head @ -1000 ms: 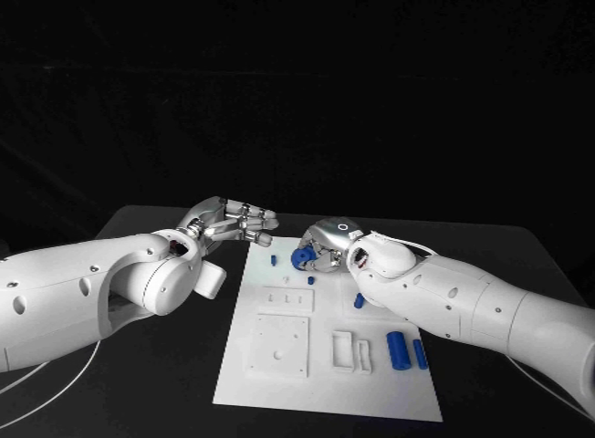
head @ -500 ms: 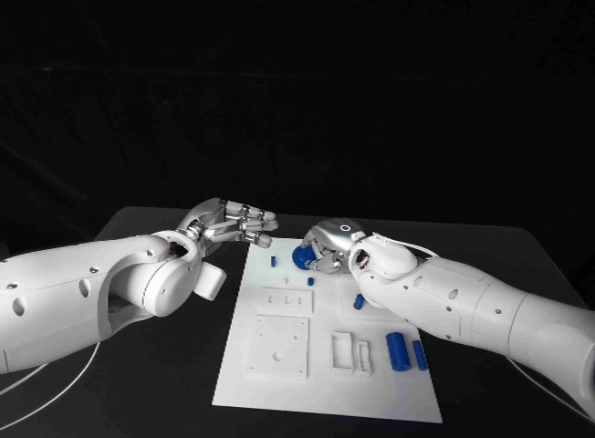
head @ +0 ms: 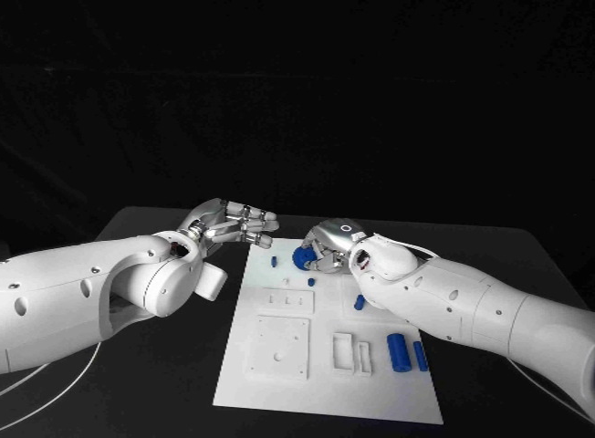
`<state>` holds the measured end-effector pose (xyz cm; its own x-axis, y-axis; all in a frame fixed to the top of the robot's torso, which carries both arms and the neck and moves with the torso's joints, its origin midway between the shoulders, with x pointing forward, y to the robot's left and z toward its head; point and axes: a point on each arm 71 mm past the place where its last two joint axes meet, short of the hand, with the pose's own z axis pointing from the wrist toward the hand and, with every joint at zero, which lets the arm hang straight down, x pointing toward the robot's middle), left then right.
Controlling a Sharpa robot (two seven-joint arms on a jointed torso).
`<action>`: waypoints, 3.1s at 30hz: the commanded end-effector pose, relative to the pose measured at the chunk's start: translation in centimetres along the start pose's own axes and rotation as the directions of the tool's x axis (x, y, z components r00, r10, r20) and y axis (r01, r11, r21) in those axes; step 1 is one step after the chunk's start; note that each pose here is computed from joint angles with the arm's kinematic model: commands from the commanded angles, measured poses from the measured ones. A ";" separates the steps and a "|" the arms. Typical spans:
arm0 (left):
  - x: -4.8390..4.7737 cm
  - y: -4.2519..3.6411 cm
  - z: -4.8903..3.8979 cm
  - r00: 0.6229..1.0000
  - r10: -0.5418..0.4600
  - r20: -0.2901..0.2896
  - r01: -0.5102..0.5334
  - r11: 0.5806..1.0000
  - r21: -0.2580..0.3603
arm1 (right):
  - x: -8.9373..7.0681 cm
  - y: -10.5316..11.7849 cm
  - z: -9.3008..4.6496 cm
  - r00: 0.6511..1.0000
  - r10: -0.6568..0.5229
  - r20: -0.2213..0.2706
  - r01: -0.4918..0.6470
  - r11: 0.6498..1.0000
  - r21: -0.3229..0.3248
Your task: Assemble the parts on the task board
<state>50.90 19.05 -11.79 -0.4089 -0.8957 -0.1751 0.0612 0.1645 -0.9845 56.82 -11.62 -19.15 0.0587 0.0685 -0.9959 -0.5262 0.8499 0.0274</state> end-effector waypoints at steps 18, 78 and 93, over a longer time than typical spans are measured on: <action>0.22 -0.27 0.17 1.000 -0.002 -0.019 0.002 1.000 0.012 | 0.3 -0.4 -0.1 0.999 0.020 -0.032 -0.019 1.000 0.021; -1.70 0.07 0.02 1.000 0.008 0.028 -0.008 1.000 0.010 | -3.9 -6.5 -5.0 0.948 0.314 0.055 -0.318 0.946 0.067; -2.88 0.65 0.05 0.999 0.013 0.046 -0.013 1.000 0.000 | -5.6 -13.0 -9.3 0.914 0.404 0.038 -0.405 0.905 0.126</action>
<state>52.21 21.88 -12.00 -0.3467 -0.9178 -0.1935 0.0555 0.1858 -0.9810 55.50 -28.02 -14.52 -0.0623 0.3998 -0.9145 -0.3715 0.8411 0.3931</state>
